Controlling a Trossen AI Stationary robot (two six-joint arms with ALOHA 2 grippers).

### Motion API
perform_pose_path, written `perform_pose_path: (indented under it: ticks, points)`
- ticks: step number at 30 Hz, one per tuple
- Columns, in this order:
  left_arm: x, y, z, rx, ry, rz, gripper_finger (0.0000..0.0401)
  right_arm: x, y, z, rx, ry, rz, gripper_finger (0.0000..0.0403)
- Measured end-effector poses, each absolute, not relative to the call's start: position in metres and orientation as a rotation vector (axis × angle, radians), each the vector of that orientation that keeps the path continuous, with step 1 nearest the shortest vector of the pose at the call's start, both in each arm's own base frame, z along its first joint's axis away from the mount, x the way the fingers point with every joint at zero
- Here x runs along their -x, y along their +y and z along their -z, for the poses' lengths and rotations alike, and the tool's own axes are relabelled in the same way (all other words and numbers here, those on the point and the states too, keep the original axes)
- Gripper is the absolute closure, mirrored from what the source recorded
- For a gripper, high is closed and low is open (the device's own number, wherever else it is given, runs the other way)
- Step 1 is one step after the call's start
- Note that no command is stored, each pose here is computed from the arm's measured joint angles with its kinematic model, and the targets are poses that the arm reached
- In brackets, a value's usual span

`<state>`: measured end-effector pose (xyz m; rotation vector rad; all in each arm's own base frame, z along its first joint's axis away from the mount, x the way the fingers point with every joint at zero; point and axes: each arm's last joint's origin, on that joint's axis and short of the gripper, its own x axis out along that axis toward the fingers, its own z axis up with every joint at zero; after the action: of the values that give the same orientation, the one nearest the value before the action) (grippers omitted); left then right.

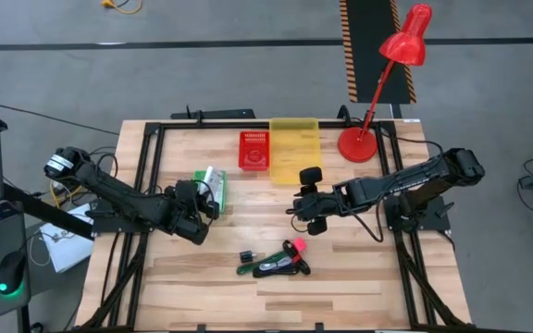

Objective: Pick and place items into bin
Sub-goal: Put the white card reader box into the green basket, then put the pink charger adapter into the red basket

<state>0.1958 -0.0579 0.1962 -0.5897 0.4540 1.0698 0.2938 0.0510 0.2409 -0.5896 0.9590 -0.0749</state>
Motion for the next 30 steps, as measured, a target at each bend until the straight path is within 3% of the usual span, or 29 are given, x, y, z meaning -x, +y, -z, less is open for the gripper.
perform_pose_path:
  ticks: [21,30]
  points:
    - [-0.1968,-0.0579,-0.1968,0.577,0.436,-1.066,0.0306,-0.2939,0.0511,-0.2409,0.589,0.959,0.075,0.0291]
    - [-0.1973,-0.058,-0.1971,0.575,0.427,-1.065,0.0299,-0.2939,0.0511,-0.2409,0.589,0.959,0.075,0.0291]
